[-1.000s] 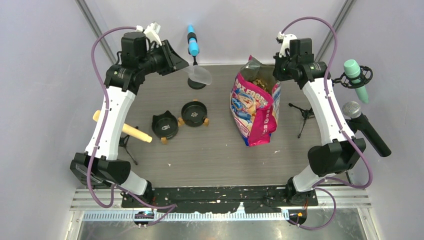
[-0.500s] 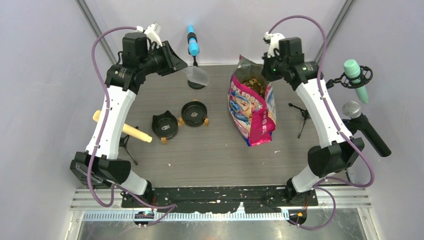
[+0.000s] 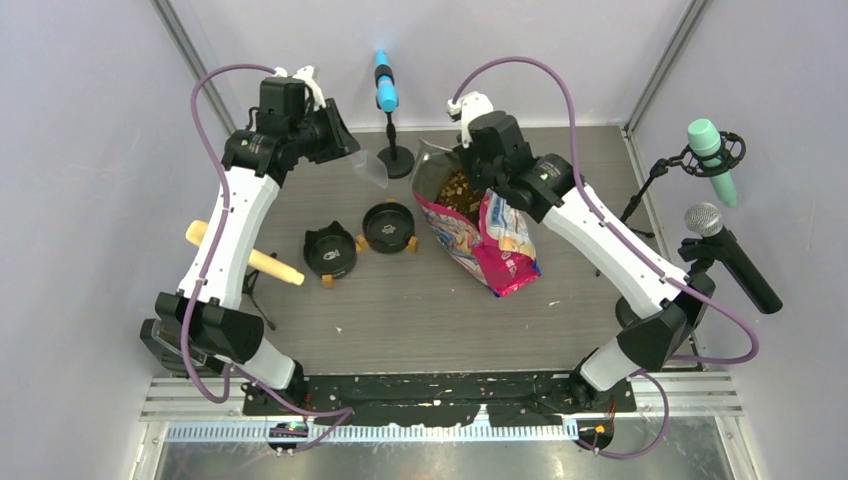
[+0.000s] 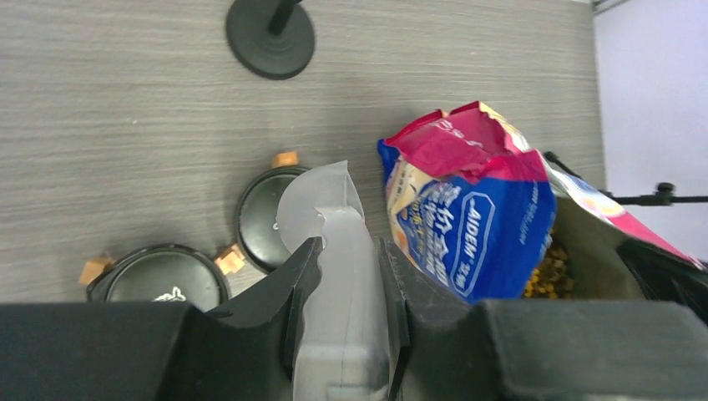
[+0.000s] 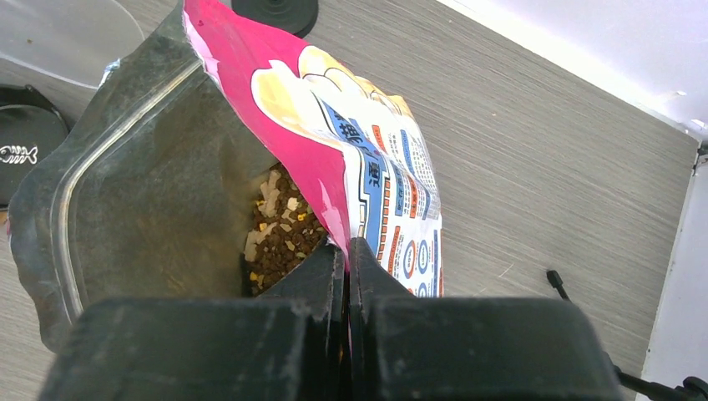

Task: Serve the pet food
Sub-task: Collect the pet food from the pet food bag.

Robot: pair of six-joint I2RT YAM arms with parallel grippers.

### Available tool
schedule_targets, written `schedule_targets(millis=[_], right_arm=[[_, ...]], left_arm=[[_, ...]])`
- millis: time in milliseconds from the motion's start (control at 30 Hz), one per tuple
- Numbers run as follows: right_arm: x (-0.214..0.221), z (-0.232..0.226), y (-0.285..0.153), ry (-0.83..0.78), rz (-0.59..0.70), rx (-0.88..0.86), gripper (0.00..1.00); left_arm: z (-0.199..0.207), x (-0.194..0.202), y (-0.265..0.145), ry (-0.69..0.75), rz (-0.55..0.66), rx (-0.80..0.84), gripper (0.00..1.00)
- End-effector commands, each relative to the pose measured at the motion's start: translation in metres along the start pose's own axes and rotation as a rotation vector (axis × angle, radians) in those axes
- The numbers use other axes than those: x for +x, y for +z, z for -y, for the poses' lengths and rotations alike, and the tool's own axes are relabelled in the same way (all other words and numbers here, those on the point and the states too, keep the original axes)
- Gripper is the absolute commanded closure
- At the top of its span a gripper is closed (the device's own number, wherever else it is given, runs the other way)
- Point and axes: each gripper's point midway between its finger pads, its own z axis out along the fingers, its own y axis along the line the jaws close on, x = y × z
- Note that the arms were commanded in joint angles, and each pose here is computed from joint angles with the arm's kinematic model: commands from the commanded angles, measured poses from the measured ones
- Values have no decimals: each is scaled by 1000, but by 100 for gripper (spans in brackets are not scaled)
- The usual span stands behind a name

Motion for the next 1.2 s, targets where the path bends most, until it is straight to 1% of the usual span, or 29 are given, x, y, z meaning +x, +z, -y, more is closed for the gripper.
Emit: schedule_targets(millis=[0,267,367,567,967,1067,1167], right_arm=[[-31,-27,-17,39,122,-29,95],[-5,-93,1,-4,53,-108,95],[11,-110,7,-43,21,-121,95],[40,-128,16,-91,-23,-152,95],[74,-141,35,-112,-103,-163,95],[64,-133,32,-99,-78,-129,95],[41,-121,24,-91,-33,-101,95]], left_arm=[[-28,-10,-6,11,60,-118,100],[-46,-24,-27,8,137,-203,100],[-53,-26,-31,0,156,-225,100],[-57,-31,-39,-4,180,-232,100],[-51,-23,-44,-6,158,-188,100],[-47,-27,-55,5,179,-181,100],[-42,-32,-70,16,206,-172,100]])
